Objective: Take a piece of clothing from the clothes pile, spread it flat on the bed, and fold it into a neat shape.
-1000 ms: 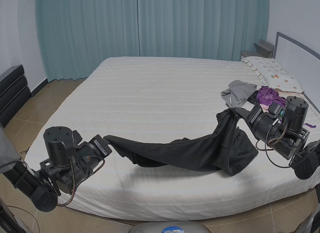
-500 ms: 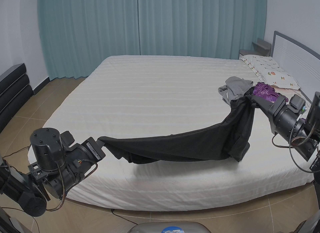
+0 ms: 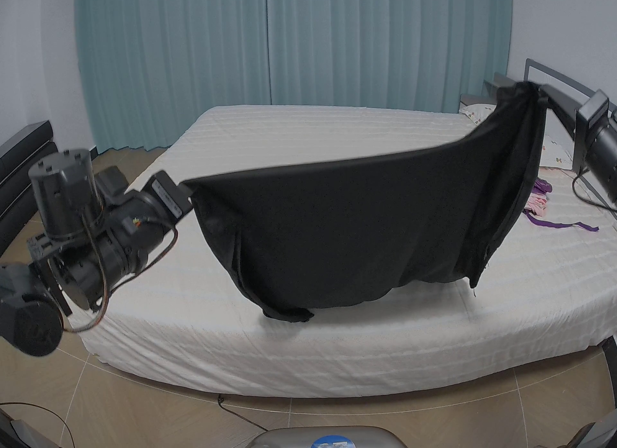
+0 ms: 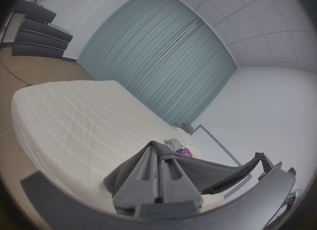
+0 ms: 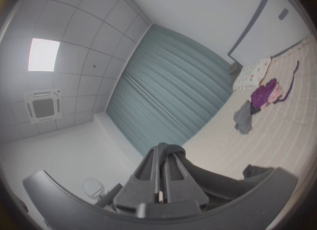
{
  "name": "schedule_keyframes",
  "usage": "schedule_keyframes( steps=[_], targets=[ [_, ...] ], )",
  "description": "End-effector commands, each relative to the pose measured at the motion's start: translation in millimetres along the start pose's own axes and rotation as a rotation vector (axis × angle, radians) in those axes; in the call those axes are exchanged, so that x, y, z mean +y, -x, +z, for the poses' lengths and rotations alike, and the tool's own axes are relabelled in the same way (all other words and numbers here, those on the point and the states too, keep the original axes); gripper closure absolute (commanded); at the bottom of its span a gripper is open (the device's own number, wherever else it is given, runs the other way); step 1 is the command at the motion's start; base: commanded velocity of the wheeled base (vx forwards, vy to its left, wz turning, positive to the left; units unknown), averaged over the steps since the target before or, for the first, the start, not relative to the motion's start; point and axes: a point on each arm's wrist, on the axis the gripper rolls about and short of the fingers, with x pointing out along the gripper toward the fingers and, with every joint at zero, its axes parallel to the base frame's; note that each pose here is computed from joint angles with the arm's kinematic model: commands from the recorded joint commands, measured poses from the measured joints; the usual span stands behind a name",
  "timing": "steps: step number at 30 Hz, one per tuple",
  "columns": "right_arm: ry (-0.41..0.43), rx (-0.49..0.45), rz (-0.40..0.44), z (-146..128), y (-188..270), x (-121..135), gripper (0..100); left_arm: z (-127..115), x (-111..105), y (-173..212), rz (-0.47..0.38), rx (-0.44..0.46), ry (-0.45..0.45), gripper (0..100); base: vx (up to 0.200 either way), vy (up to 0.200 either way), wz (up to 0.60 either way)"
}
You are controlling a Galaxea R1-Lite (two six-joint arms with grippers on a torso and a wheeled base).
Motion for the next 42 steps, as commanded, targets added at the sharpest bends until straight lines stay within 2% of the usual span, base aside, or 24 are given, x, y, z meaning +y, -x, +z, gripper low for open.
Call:
schedule_keyframes(
  steps=[1, 6, 10, 19, 21, 22, 27, 29, 36, 37, 42],
  targets=[
    [0.037, -0.075, -0.023, 22, -37, 2, 100, 29, -12, -33, 0.013, -0.068, 0.013, 100, 0.0, 0.0, 0.0],
    [0.061, -0.048, -0.077, 6, -87, -21, 100, 31, -6, -71, 0.046, -0.071, 0.012, 100, 0.16, 0.0, 0.0],
    [0.073, -0.023, -0.143, -17, -119, -47, 100, 25, 6, -100, 0.073, -0.052, 0.01, 100, 0.2, 0.0, 0.0],
    [0.117, 0.009, -0.214, -51, -169, -98, 100, 7, 38, -157, 0.12, -0.022, 0.008, 100, 0.2, 0.0, 0.0],
    [0.117, 0.011, -0.216, -53, -170, -99, 100, 6, 38, -158, 0.12, -0.022, 0.008, 100, 0.2, 0.0, 0.0],
    [0.113, 0.032, -0.232, -65, -176, -111, 100, -2, 49, -175, 0.135, -0.015, 0.006, 100, 0.2, 0.0, 0.0],
    [0.113, 0.066, -0.264, -88, -181, -135, 100, -20, 65, -196, 0.16, 0.01, 0.007, 100, 0.2, 0.0, 0.0],
    [0.117, 0.098, -0.29, -105, -182, -152, 100, -32, 81, -209, 0.189, 0.027, 0.005, 100, 0.2, 0.0, 0.0],
    [0.12, 0.17, -0.363, -141, -180, -190, 100, -57, 104, -226, 0.223, 0.058, 0.0, 100, 0.0, 0.0, 0.0],
    [0.123, 0.185, -0.387, -152, -180, -203, 100, -65, 112, -230, 0.228, 0.064, -0.002, 100, 0.0, 0.0, 0.0],
    [0.137, 0.201, -0.454, -172, -178, -229, 100, -82, 120, -236, 0.233, 0.076, -0.004, 100, 0.0, 0.0, 0.0]
  ],
)
